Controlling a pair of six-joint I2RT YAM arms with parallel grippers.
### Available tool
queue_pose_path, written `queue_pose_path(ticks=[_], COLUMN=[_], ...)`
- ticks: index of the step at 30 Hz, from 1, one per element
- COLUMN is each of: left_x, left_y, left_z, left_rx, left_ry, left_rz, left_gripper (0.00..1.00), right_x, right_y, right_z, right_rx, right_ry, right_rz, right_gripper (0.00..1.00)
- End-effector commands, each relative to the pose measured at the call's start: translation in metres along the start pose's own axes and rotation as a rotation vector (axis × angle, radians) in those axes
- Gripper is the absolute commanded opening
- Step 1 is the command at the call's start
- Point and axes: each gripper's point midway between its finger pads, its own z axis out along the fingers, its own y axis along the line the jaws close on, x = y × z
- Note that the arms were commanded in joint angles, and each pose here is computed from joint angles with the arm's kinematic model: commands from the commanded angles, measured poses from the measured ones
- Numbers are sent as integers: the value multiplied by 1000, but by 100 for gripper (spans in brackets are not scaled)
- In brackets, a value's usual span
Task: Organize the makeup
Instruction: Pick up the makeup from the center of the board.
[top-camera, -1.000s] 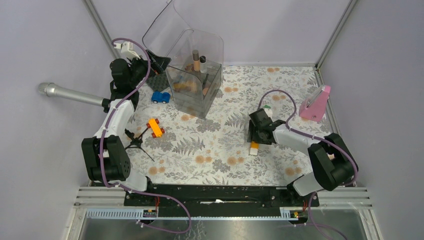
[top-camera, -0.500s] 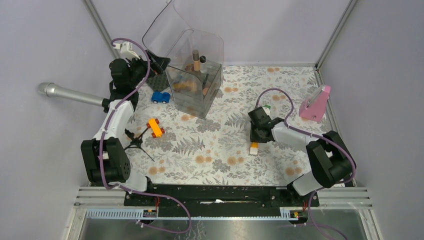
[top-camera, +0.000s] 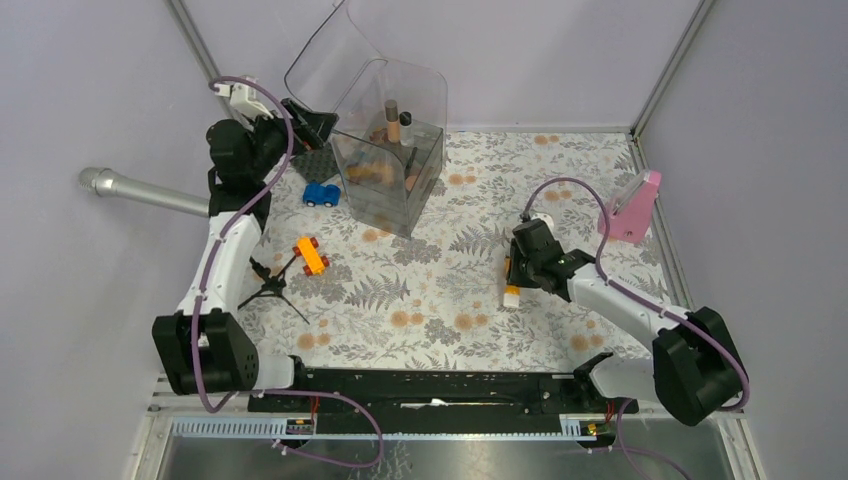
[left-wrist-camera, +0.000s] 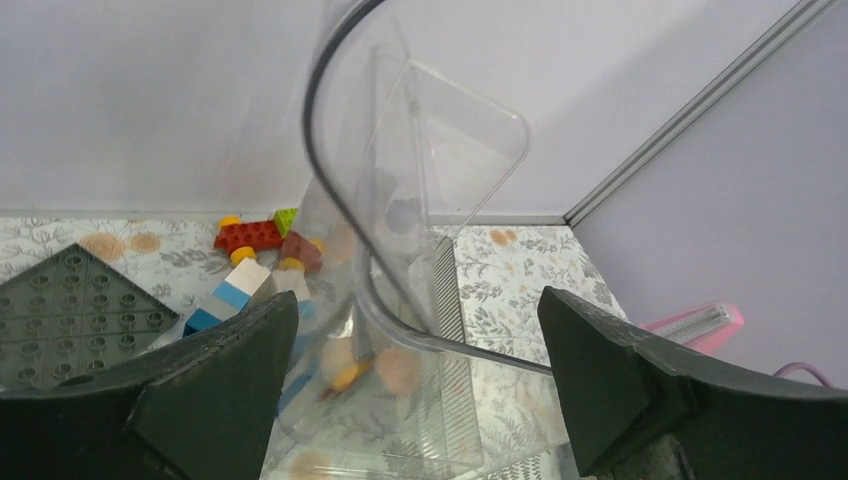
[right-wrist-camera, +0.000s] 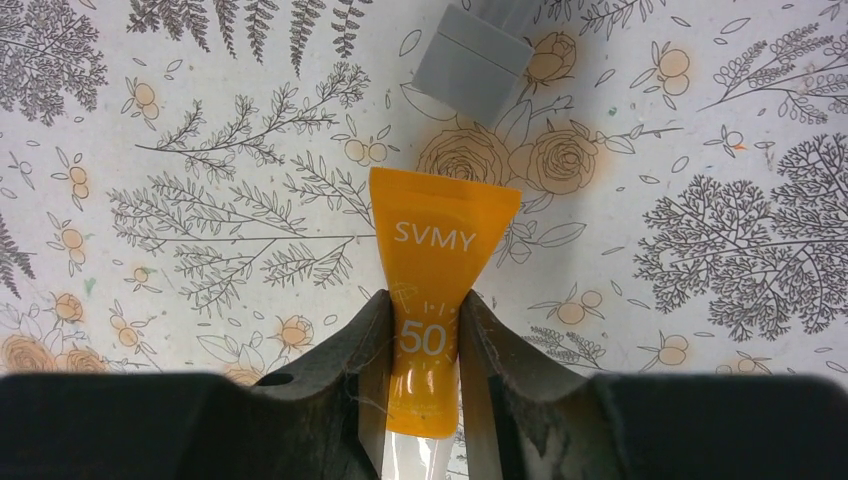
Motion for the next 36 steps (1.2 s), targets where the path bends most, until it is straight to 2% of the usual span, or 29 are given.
queue_pose_path(ticks=[1, 11, 15, 21, 28, 33, 36], left_x=[-33, -14, -11, 9, 65, 112, 135], left_y=[-30, -39, -50, -91, -137, -192, -218], left_z=[-20, -59, -60, -72, -103, -120, -119], left_rx=[31, -60, -17, 62, 160, 321, 354], left_ry=[-93, -100, -81, -31, 55, 128, 161], left_rz=[32, 60, 64, 116, 85, 36, 38], left_gripper=[99, 99, 99, 99, 99, 99, 99], right_x=[-11, -29, -33, -43, -74, -94, -105], right_y=[7, 21, 23, 31, 42, 51, 54], right_z=[-11, -43, -50, -72, -118, -151, -164], right_rx=[-56, -191, -211, -283, -412, -526, -587], right_ry=[-66, -206, -231, -288, -482, -582, -631], right_rz=[3, 14, 17, 34, 154, 290, 390], right_gripper=[28, 28, 28, 28, 29, 29, 29])
